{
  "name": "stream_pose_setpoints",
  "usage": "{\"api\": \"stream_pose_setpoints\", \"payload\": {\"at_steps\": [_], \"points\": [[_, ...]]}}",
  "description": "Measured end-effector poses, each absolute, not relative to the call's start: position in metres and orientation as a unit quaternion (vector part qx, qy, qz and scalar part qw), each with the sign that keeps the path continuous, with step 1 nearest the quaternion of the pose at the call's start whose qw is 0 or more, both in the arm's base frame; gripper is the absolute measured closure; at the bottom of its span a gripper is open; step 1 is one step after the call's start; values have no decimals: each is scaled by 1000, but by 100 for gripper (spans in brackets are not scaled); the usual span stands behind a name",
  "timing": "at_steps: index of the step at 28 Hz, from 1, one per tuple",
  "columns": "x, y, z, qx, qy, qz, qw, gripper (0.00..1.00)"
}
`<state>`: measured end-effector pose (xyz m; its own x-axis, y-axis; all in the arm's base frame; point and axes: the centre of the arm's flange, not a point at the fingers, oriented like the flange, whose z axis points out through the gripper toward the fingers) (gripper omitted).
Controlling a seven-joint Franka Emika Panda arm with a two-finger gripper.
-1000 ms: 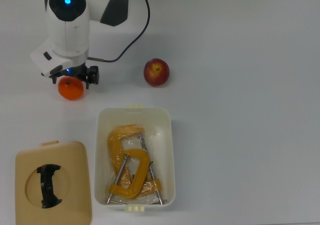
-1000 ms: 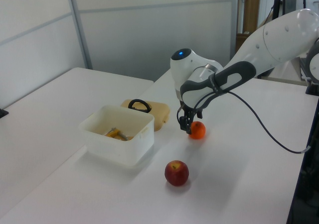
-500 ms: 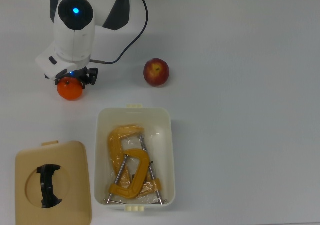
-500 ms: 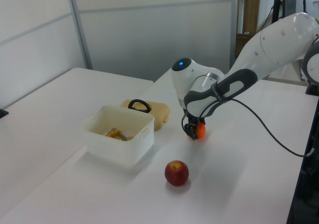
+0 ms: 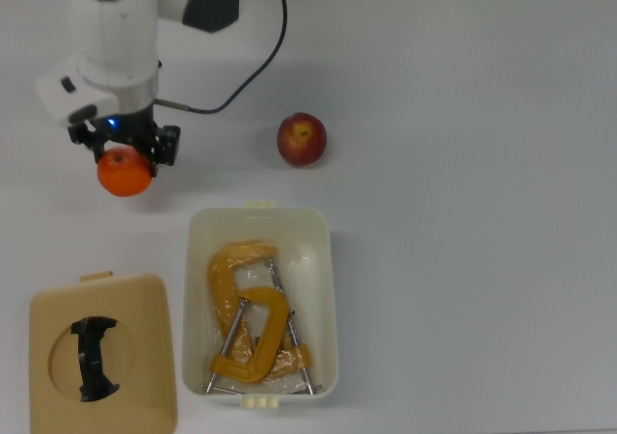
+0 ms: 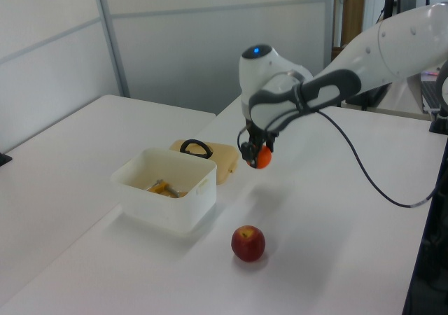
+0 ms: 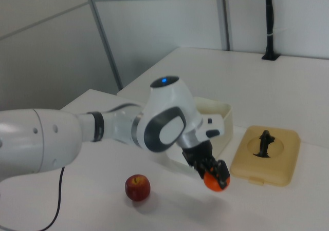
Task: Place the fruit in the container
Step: 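Lift the tangerine and carry it over the white container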
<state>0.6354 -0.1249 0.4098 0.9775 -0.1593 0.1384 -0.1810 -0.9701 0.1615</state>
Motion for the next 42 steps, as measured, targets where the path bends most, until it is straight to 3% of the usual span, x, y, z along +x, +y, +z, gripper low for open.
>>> {"api": "stream_pose_setpoints", "payload": {"at_steps": [7, 19, 26, 30, 33, 39, 42], "points": [[653, -104, 470, 987, -123, 102, 21, 22], [687, -8, 467, 971, -170, 165, -17, 22], [696, 17, 438, 969, -183, 164, 1, 22], [699, 17, 431, 968, -190, 166, 7, 11], [700, 17, 433, 967, -189, 169, 9, 1], [701, 17, 449, 965, -190, 178, 8, 0], [692, 18, 455, 972, -183, 147, 18, 0]]}}
